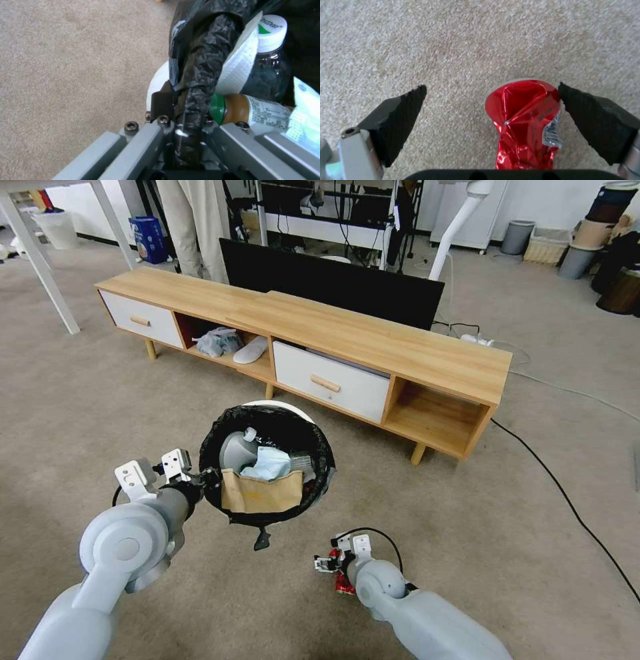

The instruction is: Pick up the trash bin and place the garbage on the floor into it.

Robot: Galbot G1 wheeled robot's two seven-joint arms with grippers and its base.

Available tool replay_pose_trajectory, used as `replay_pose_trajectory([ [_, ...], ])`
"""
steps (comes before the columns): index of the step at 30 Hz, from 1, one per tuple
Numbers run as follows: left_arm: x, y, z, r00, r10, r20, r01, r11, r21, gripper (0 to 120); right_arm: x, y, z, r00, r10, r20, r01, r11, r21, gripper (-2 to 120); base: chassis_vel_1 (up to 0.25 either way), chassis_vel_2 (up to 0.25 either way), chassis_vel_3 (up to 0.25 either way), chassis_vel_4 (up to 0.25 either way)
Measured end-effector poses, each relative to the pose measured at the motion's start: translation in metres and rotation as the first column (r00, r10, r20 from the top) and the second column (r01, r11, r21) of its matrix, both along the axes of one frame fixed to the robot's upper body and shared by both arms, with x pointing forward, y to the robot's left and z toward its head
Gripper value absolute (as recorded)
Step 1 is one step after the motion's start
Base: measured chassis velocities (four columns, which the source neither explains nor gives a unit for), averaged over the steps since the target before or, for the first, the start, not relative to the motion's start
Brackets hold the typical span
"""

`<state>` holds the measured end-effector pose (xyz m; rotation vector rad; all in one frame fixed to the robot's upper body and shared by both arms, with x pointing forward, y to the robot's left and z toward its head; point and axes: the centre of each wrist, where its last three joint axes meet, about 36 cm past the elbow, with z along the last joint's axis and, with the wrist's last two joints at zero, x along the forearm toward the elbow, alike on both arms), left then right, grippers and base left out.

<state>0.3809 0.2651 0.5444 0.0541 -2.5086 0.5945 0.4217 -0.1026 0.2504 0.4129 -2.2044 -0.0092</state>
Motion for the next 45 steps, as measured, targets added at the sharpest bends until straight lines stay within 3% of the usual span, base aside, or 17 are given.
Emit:
replay_pose_trajectory([
  [18, 0.003, -0.003, -0.003, 1.000, -0.005, 0.000, 0.005, 1.000, -0.002, 0, -0.001, -0.040, -0.028, 1.000, -0.029, 0.006, 0.029, 0.996, -0.083, 98, 0.000, 0.000, 0.000, 0.000],
  [22, 0.004, -0.002, -0.003, 1.000, -0.003, 0.001, 0.003, 1.000, 0.000, 0, -0.002, -0.043, -0.030, 1.000, -0.015, 0.014, 0.017, 0.995, -0.097, 91, 0.000, 0.000, 0.000, 0.000],
  [24, 0.004, -0.002, -0.003, 1.000, -0.003, 0.001, 0.003, 1.000, 0.000, 0, -0.002, -0.045, -0.030, 1.000, -0.004, 0.021, 0.006, 0.995, -0.105, 85, 0.000, 0.000, 0.000, 0.000],
  [25, 0.004, -0.002, -0.003, 1.000, -0.003, 0.002, 0.003, 1.000, -0.001, 0, -0.002, -0.046, -0.029, 1.000, 0.002, 0.026, 0.000, 0.994, -0.107, 75, 0.000, 0.000, 0.000, 0.000],
  [27, 0.004, -0.002, -0.003, 1.000, -0.003, 0.002, 0.003, 1.000, -0.001, 0, -0.002, -0.045, -0.028, 1.000, 0.004, 0.027, -0.001, 0.994, -0.107, 73, 0.000, 0.000, 0.000, 0.000],
  [33, 0.004, -0.002, -0.003, 1.000, -0.002, 0.003, 0.002, 1.000, -0.001, 0, 0.001, -0.044, -0.026, 0.999, 0.020, 0.038, -0.016, 0.995, -0.102, 50, 0.000, 0.000, 0.000, 0.000],
  [45, 0.005, -0.003, -0.006, 1.000, -0.002, 0.002, 0.002, 1.000, 0.003, 0, 0.002, -0.055, -0.023, 0.998, 0.015, 0.054, -0.009, 0.995, -0.104, 50, 0.000, 0.000, 0.000, 0.000],
])
